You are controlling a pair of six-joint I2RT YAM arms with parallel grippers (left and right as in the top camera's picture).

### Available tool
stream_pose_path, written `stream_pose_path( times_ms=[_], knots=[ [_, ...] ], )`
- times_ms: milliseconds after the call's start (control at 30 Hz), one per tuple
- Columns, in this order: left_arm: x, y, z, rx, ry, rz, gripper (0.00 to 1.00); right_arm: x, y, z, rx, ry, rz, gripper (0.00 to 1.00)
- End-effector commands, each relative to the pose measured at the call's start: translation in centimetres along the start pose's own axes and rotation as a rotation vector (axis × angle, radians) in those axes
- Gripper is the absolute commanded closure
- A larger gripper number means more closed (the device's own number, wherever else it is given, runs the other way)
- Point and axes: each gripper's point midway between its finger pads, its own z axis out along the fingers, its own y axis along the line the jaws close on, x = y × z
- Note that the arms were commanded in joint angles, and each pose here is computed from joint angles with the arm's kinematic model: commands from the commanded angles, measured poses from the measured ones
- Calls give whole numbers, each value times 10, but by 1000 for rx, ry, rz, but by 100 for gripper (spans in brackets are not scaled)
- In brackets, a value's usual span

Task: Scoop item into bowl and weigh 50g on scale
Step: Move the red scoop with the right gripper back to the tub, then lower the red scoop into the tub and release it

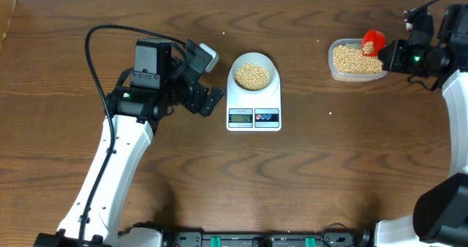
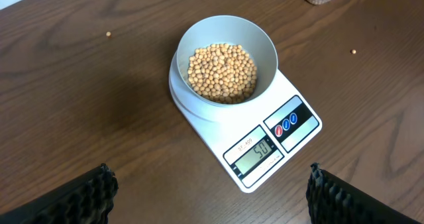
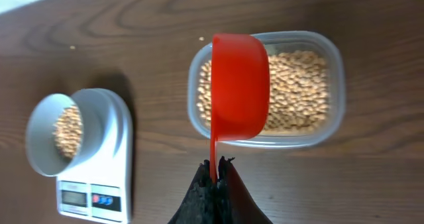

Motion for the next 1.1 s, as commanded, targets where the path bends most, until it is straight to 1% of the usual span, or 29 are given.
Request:
stream_pose_path(
  times_ms=[0, 100, 400, 600, 800, 900, 1067],
  knots=[
    [1, -2, 0, 12, -3, 15, 6, 0, -3, -4, 64, 1, -88, 99],
    [1, -2, 0, 12, -2, 15, 6, 2, -1, -2, 84, 14, -120, 99],
    [1, -2, 0, 12, -2, 15, 6, 6, -2, 5, 255, 46, -200, 99],
    [1, -2, 0, 12, -3, 15, 6, 6, -7, 4, 348, 52, -229, 99],
    [1, -2, 0, 12, -2, 15, 6, 3, -13, 2, 387, 43, -231, 99],
    [1, -2, 0, 12, -3, 15, 6, 1, -11, 2, 381, 26, -171, 99],
    [1, -2, 0, 12, -3, 15, 6, 6, -3, 7, 319, 21, -76, 99]
  ],
)
